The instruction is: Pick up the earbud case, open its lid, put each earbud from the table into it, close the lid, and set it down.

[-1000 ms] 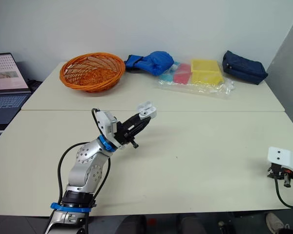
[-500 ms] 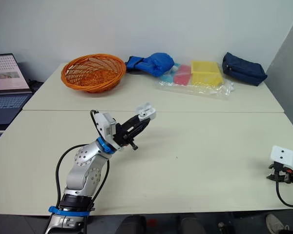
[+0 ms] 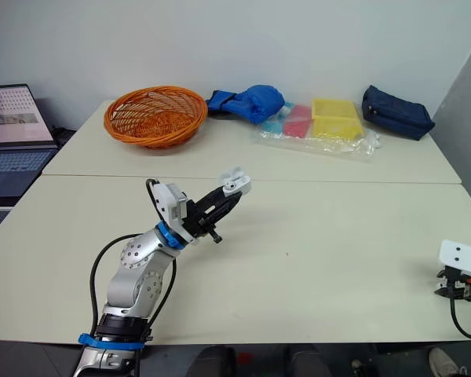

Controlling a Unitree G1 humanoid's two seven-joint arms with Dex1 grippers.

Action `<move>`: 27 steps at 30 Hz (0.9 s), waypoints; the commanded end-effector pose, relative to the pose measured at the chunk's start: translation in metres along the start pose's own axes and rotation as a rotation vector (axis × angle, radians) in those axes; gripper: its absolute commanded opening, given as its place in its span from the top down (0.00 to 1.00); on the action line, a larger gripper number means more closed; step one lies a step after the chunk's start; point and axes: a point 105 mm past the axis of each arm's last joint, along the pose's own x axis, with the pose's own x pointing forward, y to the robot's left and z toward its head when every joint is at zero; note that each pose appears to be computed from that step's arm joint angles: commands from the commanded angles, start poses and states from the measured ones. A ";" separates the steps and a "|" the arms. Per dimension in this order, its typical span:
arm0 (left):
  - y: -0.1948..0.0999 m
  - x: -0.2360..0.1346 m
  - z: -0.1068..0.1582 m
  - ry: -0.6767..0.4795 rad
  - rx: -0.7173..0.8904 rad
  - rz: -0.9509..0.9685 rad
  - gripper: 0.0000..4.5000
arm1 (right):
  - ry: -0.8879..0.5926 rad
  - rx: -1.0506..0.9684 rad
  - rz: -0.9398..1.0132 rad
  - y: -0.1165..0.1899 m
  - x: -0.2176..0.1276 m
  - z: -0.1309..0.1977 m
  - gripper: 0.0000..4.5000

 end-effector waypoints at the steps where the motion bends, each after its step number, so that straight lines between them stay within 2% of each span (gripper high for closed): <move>1: -0.004 0.003 0.014 -0.043 0.034 -0.014 0.83 | 0.036 0.015 0.011 0.003 0.005 -0.008 0.56; 6: -0.003 0.003 0.014 -0.042 0.039 -0.012 0.83 | 0.079 0.005 0.037 0.006 0.005 -0.016 0.56; 9: -0.002 0.003 0.014 -0.043 0.041 -0.010 0.83 | 0.076 0.001 0.029 0.004 0.004 -0.016 0.70; 12: -0.001 0.004 0.014 -0.045 0.044 -0.009 0.83 | 0.086 -0.017 0.043 0.006 0.005 -0.015 0.91; 19: 0.000 0.004 0.015 -0.046 0.048 -0.010 0.83 | 0.062 -0.050 0.049 0.005 0.003 -0.003 0.92; 21: 0.001 0.005 0.015 -0.047 0.049 -0.013 0.83 | -0.023 -0.080 0.046 0.003 0.002 0.024 0.92; 25: 0.002 0.007 0.016 -0.052 0.052 -0.019 0.83 | -0.353 -0.057 0.062 0.010 -0.002 0.113 0.92; 26: 0.002 0.008 0.016 -0.054 0.052 -0.020 0.83 | -0.492 -0.017 0.038 0.008 -0.005 0.144 0.92; 27: 0.003 0.009 0.016 -0.058 0.053 -0.020 0.83 | -0.698 0.058 0.001 0.005 -0.013 0.186 0.92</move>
